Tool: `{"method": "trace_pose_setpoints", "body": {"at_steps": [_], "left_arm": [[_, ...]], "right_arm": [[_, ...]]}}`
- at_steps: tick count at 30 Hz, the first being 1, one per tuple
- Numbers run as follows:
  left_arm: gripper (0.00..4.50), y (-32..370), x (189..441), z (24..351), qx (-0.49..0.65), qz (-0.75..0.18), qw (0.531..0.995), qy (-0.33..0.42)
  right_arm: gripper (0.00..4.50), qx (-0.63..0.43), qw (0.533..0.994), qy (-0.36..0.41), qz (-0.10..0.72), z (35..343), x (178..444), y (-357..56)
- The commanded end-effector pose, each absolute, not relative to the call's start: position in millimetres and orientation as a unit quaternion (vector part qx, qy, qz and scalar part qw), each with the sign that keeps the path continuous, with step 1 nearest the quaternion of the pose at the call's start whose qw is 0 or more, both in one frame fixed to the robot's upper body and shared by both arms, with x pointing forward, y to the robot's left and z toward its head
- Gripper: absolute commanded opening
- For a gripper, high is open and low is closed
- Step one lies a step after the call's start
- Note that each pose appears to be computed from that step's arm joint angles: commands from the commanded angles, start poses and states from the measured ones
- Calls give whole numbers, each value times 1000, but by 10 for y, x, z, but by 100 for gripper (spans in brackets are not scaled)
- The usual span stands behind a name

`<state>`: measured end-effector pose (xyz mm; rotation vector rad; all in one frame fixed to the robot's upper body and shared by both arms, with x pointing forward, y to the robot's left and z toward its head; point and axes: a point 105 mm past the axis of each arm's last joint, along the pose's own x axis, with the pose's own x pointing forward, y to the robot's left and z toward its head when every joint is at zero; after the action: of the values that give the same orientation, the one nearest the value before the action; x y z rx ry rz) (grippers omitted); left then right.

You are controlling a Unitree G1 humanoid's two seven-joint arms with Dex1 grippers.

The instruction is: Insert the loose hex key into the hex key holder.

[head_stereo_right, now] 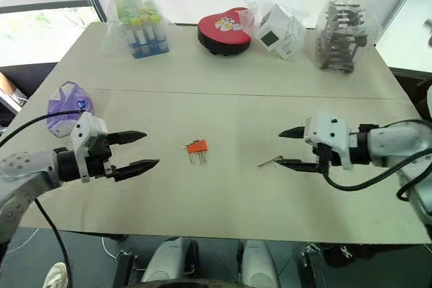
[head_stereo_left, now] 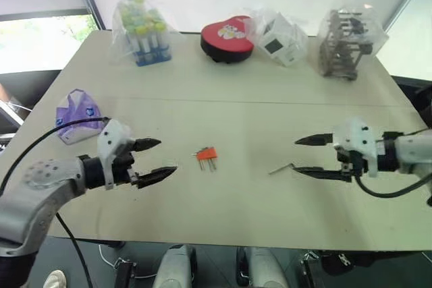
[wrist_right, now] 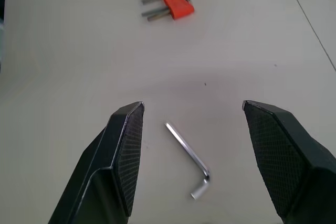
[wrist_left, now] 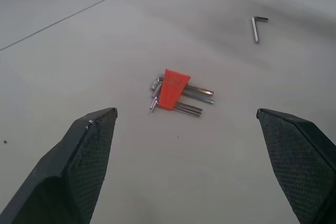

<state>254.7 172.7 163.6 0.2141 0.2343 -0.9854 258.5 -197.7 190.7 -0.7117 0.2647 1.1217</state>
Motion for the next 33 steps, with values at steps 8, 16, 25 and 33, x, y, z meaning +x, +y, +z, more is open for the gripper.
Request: {"method": "trace_pose_setpoints", "body": {"at_steps": [8, 16, 25, 33], "left_arm": [[444, 1732, 2632, 1817, 101, -472, 873, 76], [444, 1681, 2649, 1819, 88, -470, 876, 68], [444, 1676, 2616, 1795, 88, -469, 876, 71], [444, 1641, 2570, 1655, 88, -465, 877, 85]], "right_arm": [[310, -349, 783, 100, 505, 2044, 2675, -1991], [310, -354, 778, 94, 510, 2028, 2689, -1920], [310, -354, 774, 77, 520, 2007, 2723, -1789], [310, -373, 765, 56, 522, 1608, 2963, -1436]]}}
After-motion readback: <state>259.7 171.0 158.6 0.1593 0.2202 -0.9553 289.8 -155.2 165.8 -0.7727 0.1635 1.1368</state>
